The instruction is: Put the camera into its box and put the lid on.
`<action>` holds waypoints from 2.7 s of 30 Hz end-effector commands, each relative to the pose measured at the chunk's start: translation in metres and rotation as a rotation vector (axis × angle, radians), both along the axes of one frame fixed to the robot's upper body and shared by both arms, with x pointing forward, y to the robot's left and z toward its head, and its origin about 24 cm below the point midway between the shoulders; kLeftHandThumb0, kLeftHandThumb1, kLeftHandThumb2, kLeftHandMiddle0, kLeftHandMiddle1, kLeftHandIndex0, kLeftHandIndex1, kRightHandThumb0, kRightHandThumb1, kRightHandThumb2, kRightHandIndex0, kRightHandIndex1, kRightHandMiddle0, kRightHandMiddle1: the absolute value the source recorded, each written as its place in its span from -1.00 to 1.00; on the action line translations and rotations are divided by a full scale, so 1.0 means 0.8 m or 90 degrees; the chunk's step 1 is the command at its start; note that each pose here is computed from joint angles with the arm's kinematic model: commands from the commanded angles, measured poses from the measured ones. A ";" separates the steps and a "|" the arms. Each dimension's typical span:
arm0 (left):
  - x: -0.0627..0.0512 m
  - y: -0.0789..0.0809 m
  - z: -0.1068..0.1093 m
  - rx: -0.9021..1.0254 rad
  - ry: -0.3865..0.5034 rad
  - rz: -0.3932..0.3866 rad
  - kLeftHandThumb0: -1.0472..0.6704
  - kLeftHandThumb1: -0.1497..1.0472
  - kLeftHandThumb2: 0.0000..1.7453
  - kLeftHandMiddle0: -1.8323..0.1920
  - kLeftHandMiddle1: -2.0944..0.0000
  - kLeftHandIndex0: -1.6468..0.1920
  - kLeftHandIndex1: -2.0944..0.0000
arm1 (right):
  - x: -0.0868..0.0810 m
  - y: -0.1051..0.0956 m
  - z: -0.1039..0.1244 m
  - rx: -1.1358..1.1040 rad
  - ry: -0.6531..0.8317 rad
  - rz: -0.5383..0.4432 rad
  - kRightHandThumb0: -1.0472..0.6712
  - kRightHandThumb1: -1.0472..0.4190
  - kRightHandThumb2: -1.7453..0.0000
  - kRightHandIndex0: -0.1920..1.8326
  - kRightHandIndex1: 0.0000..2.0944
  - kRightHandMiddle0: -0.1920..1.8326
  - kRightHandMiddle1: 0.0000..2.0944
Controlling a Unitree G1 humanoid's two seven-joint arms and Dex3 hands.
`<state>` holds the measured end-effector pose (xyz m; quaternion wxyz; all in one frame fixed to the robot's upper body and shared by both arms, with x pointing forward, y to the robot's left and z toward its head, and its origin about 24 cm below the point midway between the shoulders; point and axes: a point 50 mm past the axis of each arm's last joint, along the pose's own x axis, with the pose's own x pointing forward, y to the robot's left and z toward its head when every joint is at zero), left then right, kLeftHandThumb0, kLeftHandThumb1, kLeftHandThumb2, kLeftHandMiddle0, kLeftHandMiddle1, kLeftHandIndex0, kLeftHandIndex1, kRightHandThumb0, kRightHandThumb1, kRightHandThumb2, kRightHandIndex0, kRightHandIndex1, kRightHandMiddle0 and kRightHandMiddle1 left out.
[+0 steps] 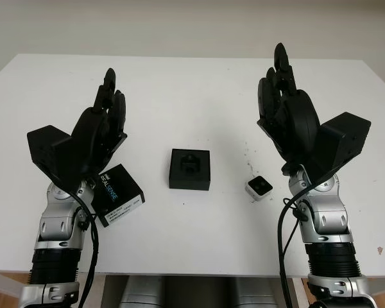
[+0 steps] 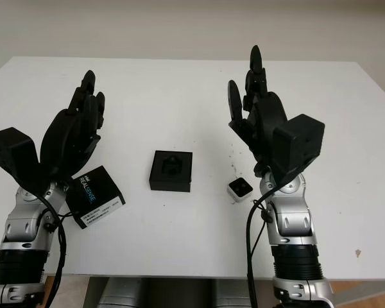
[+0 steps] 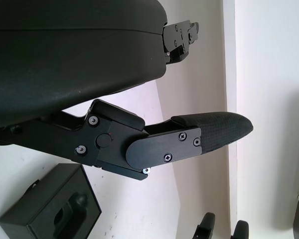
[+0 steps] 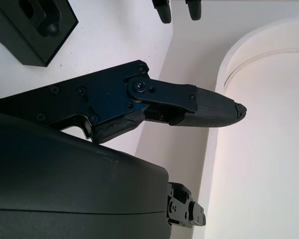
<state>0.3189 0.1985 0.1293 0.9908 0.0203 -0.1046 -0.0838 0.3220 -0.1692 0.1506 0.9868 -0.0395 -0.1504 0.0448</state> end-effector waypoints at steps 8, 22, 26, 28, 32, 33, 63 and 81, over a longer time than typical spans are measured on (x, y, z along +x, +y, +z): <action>0.002 -0.003 0.007 -0.001 -0.010 -0.001 -0.76 1.00 -0.32 1.00 1.00 1.00 1.00 | 0.002 -0.001 0.009 -0.010 -0.014 0.007 -0.67 -1.00 0.30 -1.00 -1.00 -1.00 -1.00; -0.004 0.001 0.004 0.000 -0.014 0.008 -0.77 1.00 -0.33 1.00 1.00 1.00 1.00 | -0.011 -0.062 0.042 -0.261 0.056 0.094 -0.38 -0.86 0.94 -0.68 -0.86 -0.66 -0.84; -0.003 0.001 0.003 -0.001 -0.008 0.004 -0.76 1.00 -0.32 1.00 1.00 1.00 1.00 | -0.025 -0.072 0.057 -0.393 0.052 0.123 -0.26 -0.78 0.96 -0.58 -0.82 -0.56 -0.79; -0.002 0.000 0.004 -0.001 -0.008 0.002 -0.75 1.00 -0.32 1.00 1.00 1.00 1.00 | -0.033 -0.077 0.066 -0.488 0.041 0.142 -0.22 -0.75 0.96 -0.52 -0.80 -0.52 -0.77; 0.000 -0.001 0.005 0.000 -0.008 -0.002 -0.75 1.00 -0.31 1.00 1.00 1.00 1.00 | -0.045 -0.079 0.070 -0.606 0.022 0.162 -0.18 -0.69 0.96 -0.45 -0.78 -0.46 -0.77; 0.000 -0.001 0.005 0.000 -0.007 -0.004 -0.75 1.00 -0.31 1.00 1.00 1.00 1.00 | -0.047 -0.079 0.070 -0.631 0.023 0.170 -0.17 -0.68 0.96 -0.44 -0.79 -0.45 -0.77; -0.002 -0.005 0.007 0.003 -0.007 -0.010 -0.75 1.00 -0.31 1.00 1.00 1.00 1.00 | -0.054 -0.070 0.021 -0.983 0.000 0.214 -0.33 -0.74 0.93 -0.81 0.08 -0.82 0.08; -0.003 -0.006 0.006 0.001 -0.008 -0.008 -0.76 1.00 -0.33 1.00 1.00 1.00 1.00 | -0.051 -0.082 0.002 -0.967 -0.034 0.177 -0.34 -0.75 0.94 -0.69 -0.12 -0.68 -0.12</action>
